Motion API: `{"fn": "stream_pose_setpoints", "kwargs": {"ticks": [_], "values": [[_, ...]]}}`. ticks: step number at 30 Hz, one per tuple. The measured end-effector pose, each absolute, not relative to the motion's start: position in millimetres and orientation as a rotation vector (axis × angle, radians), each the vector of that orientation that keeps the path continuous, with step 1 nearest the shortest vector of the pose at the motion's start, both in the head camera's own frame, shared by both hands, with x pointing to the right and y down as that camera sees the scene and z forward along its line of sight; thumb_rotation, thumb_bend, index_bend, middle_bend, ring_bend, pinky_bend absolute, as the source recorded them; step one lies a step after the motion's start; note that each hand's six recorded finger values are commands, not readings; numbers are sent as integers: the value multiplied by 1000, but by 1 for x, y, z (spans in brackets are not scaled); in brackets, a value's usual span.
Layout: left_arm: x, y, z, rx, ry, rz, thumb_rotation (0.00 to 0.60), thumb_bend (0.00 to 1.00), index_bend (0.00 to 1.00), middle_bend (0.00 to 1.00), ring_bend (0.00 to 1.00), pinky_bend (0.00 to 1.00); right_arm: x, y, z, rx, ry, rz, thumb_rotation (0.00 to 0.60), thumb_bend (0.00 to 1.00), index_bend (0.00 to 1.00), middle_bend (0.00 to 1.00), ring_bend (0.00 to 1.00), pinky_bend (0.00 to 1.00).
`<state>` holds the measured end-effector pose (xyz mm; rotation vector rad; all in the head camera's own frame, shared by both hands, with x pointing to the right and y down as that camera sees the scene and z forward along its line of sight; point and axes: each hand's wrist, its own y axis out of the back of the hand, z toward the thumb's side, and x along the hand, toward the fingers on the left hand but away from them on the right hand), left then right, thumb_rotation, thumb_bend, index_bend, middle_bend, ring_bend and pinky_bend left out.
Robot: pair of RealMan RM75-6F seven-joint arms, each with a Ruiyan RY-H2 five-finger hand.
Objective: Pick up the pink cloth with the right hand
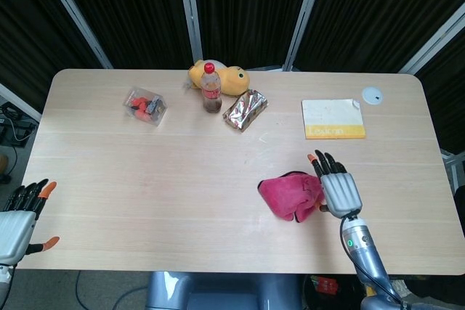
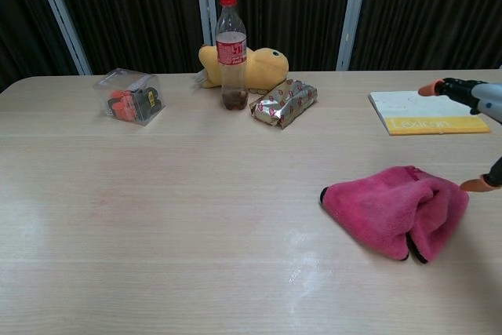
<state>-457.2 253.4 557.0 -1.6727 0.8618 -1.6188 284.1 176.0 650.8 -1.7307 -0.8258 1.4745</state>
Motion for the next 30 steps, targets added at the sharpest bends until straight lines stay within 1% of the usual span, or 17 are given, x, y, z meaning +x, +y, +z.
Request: {"fn": "stream_pose_setpoints", "kwargs": {"ticks": [6,12,25,30], "values": [[-457,253,557,-1675,858,-1612,600,0,6,0,0,0,306,178,635,-1674,-804,1512,600,0,32,0,0,155],[-455,253,554,-1675,870,-1591,600,0,0,0,0,0,325,187,607,-1635,-821,1497,600,0,33,0,0,154],[-455,253,544,-1632,883,-1513,600,0,0,0,0,0,374,240,537,-1529,-934,1373,600,0,28,0,0,153],[-457,253,543,-1612,880,-1503,600,0,0,0,0,0,395,254,528,-1489,-971,1393,600,0,28,0,0,153]]}}
